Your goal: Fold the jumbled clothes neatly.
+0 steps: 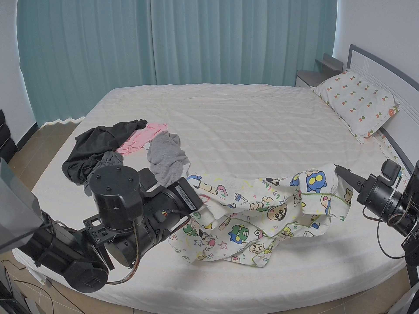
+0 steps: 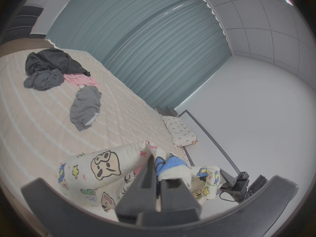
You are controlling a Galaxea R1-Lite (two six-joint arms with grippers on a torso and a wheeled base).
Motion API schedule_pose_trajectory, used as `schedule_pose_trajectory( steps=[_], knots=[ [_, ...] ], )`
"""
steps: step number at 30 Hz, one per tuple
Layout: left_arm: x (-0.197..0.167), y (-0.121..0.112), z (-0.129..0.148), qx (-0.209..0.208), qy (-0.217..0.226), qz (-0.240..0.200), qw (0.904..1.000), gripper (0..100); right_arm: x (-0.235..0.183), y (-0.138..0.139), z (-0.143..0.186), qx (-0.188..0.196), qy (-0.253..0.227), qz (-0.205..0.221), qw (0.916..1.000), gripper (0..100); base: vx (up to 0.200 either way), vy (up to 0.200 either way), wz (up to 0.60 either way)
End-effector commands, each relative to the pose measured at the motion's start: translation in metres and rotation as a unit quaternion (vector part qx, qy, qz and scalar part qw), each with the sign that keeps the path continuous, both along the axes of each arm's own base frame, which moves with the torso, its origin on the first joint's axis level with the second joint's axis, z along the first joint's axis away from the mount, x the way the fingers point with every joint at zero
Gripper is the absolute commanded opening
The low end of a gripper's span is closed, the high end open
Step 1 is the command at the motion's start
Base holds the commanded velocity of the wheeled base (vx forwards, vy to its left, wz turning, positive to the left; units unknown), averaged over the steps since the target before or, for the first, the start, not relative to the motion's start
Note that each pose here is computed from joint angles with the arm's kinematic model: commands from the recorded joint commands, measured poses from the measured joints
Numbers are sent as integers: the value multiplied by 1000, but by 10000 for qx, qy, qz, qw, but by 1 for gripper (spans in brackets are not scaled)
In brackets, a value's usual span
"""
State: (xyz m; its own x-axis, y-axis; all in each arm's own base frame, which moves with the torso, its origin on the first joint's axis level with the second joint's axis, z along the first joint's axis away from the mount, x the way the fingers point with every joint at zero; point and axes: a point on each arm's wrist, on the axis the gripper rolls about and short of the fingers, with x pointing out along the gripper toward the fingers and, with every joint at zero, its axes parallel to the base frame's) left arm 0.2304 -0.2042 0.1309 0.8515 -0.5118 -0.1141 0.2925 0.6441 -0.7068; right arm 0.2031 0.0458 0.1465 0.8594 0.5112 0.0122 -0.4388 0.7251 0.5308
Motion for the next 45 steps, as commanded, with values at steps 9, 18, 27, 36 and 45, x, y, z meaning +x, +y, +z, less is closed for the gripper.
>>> schedule_pose_trajectory(
  steps=[9, 18, 27, 36, 45],
  knots=[
    [-16, -21, -10, 119, 119, -416, 9990, 0, -10, -14, 16, 40, -392, 55, 9992, 0, 0, -22, 0],
    [-17, -23, -8, 95, 79, -371, 9992, 0, -16, -16, 21, 48, -530, 93, 9985, 0, 0, 0, 0],
    [-17, -21, -1, 10, -21, -264, 9996, 0, -25, -26, 26, -5, -686, 322, 9971, 0, -178, 0, 0],
    [-22, -13, 12, -18, -251, -193, 9995, 0, -34, -30, 35, -32, -939, 374, 9949, 0, -156, 0, 0],
    [-36, 0, 21, 362, -578, -112, 9976, 0, -64, -30, 55, -79, -1486, 598, 9871, 0, 0, 0, 0]
  ],
)
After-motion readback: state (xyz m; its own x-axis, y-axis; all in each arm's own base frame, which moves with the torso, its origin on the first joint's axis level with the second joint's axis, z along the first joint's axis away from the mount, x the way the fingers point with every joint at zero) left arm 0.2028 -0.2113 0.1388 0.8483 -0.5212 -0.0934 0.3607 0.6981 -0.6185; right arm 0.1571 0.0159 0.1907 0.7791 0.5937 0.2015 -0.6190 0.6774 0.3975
